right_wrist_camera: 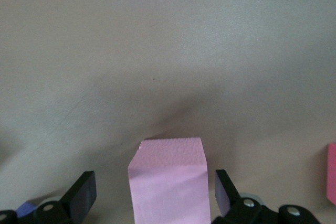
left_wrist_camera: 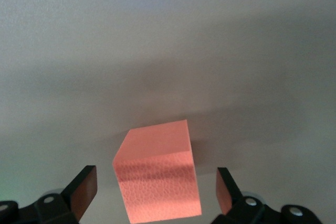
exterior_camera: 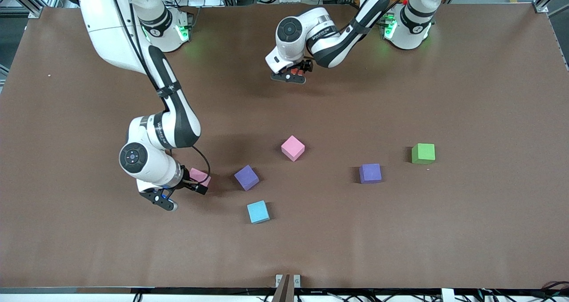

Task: Arrange blocks into number 1
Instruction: 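Grasp the orange block with the left gripper while the right gripper grasps pale pink, then place the orange block with the left gripper while the right gripper carries pale pink, then place pale pink below orange with the right gripper while the left gripper grasps pink, then lift pink with the left gripper while the right gripper reaches the red block, then grasp the red block with the right gripper while the left gripper holds pink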

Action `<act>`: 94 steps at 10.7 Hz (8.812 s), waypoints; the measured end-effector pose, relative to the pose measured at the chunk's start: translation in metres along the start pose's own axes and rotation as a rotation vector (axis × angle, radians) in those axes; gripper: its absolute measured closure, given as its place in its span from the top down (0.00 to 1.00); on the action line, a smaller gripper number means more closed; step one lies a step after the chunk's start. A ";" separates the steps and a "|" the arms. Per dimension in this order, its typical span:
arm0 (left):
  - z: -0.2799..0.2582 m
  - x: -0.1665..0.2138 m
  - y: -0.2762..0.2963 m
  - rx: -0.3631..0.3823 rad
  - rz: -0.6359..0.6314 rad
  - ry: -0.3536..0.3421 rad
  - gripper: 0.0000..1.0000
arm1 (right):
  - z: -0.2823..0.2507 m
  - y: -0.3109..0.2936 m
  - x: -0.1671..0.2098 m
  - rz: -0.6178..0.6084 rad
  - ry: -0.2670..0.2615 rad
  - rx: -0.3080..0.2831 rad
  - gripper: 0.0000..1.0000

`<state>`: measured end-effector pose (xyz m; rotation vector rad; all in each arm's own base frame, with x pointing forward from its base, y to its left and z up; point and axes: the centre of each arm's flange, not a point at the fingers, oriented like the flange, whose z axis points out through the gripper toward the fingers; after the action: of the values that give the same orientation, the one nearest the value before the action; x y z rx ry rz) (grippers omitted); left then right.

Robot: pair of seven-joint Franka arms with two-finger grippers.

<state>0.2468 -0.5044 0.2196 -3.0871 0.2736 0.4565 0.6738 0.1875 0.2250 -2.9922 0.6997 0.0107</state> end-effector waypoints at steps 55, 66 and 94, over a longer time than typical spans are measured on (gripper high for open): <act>-0.090 0.272 -0.090 -0.345 -0.910 0.176 1.00 | 0.013 -0.129 -0.515 -0.451 -0.010 -0.022 1.00; -0.063 0.272 -0.076 -0.322 -0.917 0.155 0.86 | -0.090 0.002 -0.255 -0.039 0.059 0.060 1.00; -0.009 0.091 0.000 -0.051 -0.134 0.172 0.56 | 0.017 0.205 -0.025 -0.178 0.025 -0.031 0.62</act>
<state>0.3347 -0.5207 0.2025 -3.1716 0.0557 0.1983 0.5607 0.0169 0.1953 -3.0774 0.4363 -0.0256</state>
